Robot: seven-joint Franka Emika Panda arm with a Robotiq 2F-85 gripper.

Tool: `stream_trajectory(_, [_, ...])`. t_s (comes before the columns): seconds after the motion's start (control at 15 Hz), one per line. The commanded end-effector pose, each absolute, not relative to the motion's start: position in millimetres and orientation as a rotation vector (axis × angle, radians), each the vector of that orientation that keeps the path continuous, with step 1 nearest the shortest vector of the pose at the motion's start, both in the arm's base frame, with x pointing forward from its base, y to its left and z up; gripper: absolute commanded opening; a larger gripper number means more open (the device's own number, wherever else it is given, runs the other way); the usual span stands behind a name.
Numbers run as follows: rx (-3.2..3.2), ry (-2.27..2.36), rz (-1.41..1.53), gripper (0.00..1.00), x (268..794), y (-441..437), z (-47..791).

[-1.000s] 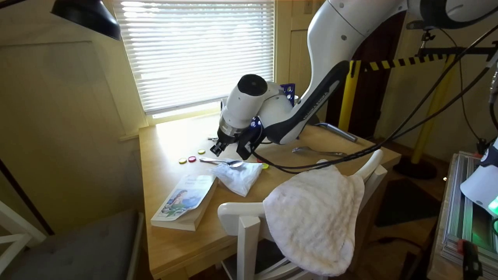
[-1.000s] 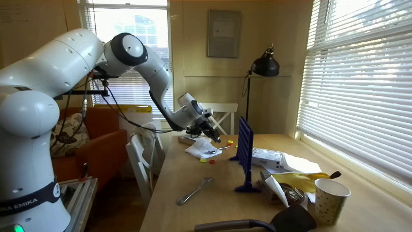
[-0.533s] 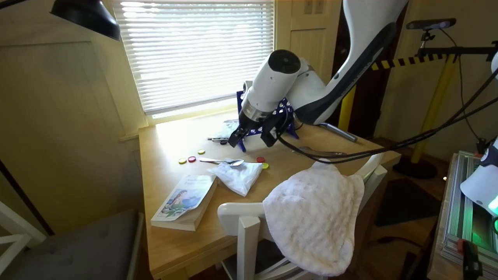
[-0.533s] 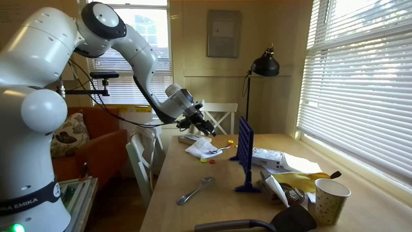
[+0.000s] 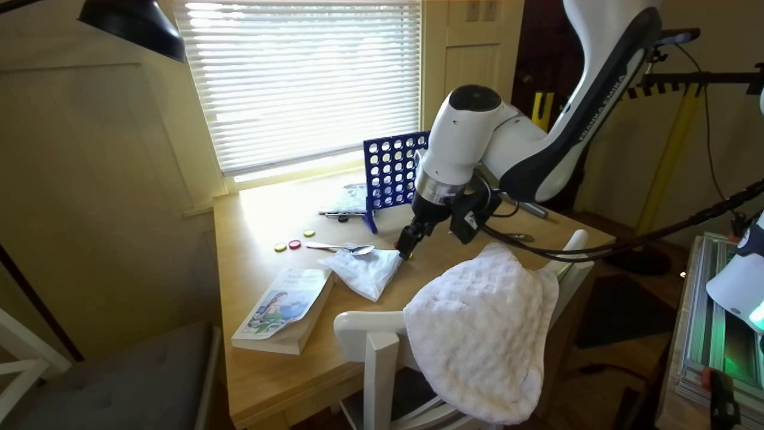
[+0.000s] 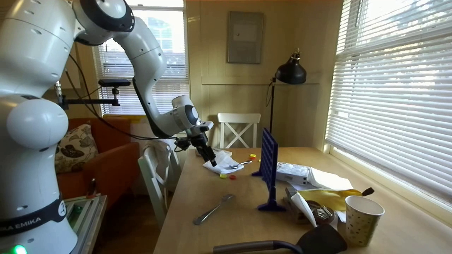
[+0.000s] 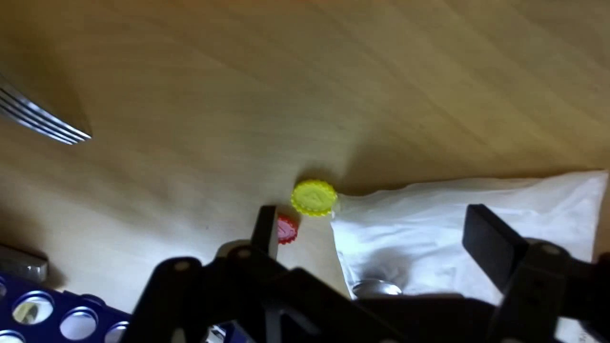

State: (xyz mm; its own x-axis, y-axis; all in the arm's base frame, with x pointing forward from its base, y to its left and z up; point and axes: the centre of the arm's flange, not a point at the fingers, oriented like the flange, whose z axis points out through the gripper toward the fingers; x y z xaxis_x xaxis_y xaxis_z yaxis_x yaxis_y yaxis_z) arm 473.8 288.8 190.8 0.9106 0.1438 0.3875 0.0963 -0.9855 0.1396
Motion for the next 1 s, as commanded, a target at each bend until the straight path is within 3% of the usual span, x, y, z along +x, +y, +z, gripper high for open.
stream_trajectory(0.0, [2.957, 0.176, 0.601, 1.0, 472, 287, 190])
stream_trajectory(0.2, [2.989, 0.17, 0.598, 1.0, 483, 279, 188])
stream_trajectory(0.67, [2.984, 0.761, 0.442, 1.0, 501, 203, 179])
stream_trajectory(0.93, [2.871, 1.072, 0.537, 1.0, 524, 188, 190])
